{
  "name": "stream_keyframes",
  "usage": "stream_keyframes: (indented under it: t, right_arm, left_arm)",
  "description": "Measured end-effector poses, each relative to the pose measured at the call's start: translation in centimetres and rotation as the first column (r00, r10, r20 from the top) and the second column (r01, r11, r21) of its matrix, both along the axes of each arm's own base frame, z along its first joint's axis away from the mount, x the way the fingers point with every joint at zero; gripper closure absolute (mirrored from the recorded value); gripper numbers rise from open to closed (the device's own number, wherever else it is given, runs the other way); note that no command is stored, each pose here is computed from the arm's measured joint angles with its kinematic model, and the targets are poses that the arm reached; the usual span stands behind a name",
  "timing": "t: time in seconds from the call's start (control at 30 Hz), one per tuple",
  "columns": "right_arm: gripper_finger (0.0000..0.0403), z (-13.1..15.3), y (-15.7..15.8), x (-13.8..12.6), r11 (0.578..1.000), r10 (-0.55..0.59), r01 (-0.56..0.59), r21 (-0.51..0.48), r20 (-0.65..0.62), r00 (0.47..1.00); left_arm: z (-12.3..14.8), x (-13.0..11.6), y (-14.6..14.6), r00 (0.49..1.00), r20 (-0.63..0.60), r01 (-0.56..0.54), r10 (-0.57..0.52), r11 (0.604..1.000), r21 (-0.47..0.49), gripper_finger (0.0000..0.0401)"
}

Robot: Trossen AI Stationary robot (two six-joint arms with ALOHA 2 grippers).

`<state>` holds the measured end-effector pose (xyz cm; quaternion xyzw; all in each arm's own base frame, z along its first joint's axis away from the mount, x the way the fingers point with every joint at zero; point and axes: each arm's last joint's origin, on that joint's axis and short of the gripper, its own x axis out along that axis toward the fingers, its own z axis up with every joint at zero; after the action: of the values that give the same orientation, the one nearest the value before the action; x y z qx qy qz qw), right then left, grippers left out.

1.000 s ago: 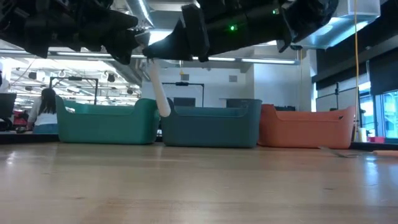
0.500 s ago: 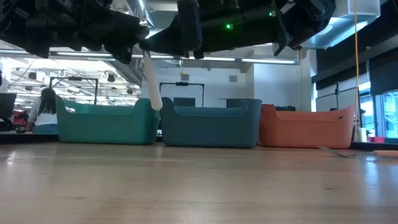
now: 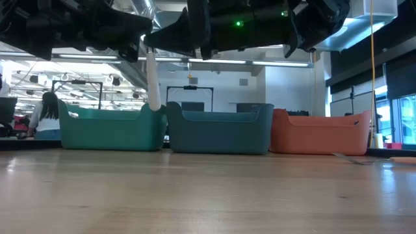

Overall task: Sort silverware by color (type)
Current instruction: Put the right white fork into the green bin

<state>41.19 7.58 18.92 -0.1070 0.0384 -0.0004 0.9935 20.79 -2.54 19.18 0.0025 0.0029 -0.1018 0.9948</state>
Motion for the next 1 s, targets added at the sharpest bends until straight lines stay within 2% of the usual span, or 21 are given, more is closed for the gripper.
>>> stream_keyframes:
  t: [0.23, 0.4, 0.6, 0.7, 0.77, 0.87, 1.0]
  right_arm:
    - [0.0399, 0.0, 0.0, 0.0, 0.996, 0.005, -0.005, 0.091, 0.001, 1.000]
    - [0.0358, 0.6, 0.3, -0.3, 0.996, -0.040, 0.041, 0.084, -0.010, 0.999]
    - [0.0292, 5.6, 2.1, -3.3, 0.998, -0.043, 0.045, 0.034, -0.058, 0.997]
    - [0.0275, 6.7, 3.4, -4.8, 0.999, -0.037, 0.035, -0.013, -0.109, 0.993]
    - [0.0270, 6.9, 4.4, -5.5, 0.999, -0.037, 0.033, -0.037, -0.125, 0.991]
    - [0.0270, 6.9, 5.4, -6.0, 0.994, -0.061, 0.049, -0.093, -0.130, 0.990]
    - [0.0271, 6.7, 5.8, -6.2, 0.991, -0.074, 0.058, -0.117, -0.143, 0.987]
  left_arm:
    - [0.0, 0.0, -0.1, 1.000, 0.000, 0.020, -0.020, 1.000, 0.000, 0.0397]
    - [-0.1, 0.0, 0.0, 1.000, -0.017, 0.018, -0.018, 1.000, -0.022, 0.0399]
    - [0.3, -0.6, 0.0, 0.999, -0.038, 0.021, -0.022, 0.999, -0.045, 0.0399]
    - [1.4, -0.8, 0.4, 0.998, -0.067, -0.023, 0.020, 0.999, -0.040, 0.0400]
    - [2.3, -1.0, 0.8, 0.990, -0.128, -0.069, 0.066, 0.997, -0.020, 0.0400]
    - [4.2, -1.3, 1.4, 0.943, -0.241, -0.212, 0.228, 0.973, 0.093, 0.0400]
    - [7.5, -2.0, 2.5, 0.810, -0.332, -0.405, 0.484, 0.870, 0.280, 0.0400]
